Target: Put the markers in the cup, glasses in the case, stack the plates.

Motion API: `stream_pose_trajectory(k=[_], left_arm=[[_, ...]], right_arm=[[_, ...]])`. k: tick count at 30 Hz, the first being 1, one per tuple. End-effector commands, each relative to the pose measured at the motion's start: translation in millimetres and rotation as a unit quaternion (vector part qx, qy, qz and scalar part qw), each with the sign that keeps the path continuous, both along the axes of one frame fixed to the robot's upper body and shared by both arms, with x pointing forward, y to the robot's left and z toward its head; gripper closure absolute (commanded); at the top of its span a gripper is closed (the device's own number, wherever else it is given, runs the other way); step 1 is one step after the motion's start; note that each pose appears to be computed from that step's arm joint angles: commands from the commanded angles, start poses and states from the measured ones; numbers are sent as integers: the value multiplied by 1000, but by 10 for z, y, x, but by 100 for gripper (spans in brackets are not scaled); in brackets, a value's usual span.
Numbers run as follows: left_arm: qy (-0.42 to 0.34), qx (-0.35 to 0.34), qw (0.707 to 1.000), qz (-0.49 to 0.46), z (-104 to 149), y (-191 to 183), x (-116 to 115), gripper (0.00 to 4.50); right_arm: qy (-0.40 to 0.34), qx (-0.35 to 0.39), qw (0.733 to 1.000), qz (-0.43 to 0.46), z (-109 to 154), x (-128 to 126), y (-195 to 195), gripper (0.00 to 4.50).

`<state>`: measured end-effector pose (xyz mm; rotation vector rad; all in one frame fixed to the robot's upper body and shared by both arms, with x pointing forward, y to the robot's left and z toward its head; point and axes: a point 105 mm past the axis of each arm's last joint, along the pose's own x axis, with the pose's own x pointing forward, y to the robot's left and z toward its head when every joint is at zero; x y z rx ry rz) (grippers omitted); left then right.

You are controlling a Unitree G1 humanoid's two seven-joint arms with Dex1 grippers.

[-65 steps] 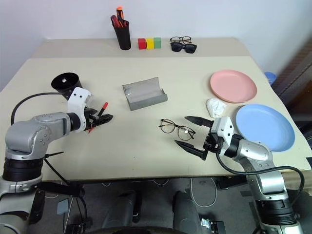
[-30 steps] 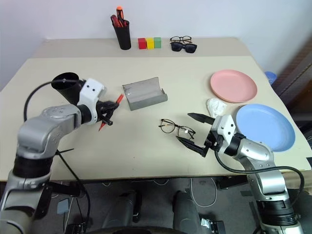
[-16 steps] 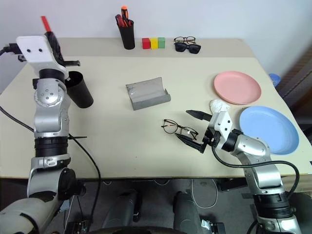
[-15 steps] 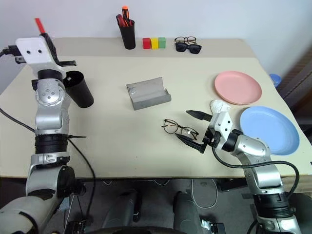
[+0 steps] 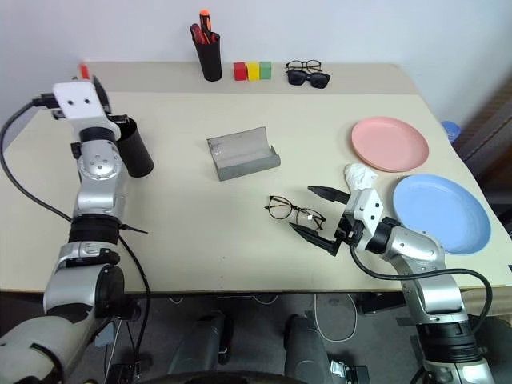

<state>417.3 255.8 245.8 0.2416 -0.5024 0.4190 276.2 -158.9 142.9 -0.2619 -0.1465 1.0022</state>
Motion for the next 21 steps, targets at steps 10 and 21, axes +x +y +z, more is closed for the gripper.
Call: stream_pose_trajectory(k=[10,21], left_arm=[[192,115,879,-421,26,-1337,-95,24],[450,153,713,-517,-620,-1935,5,24]], right_arm=[[-24,-2,1000,-20,131,-20,-36,0],[-28,-9,997,-66,140,-113,-168,0]])
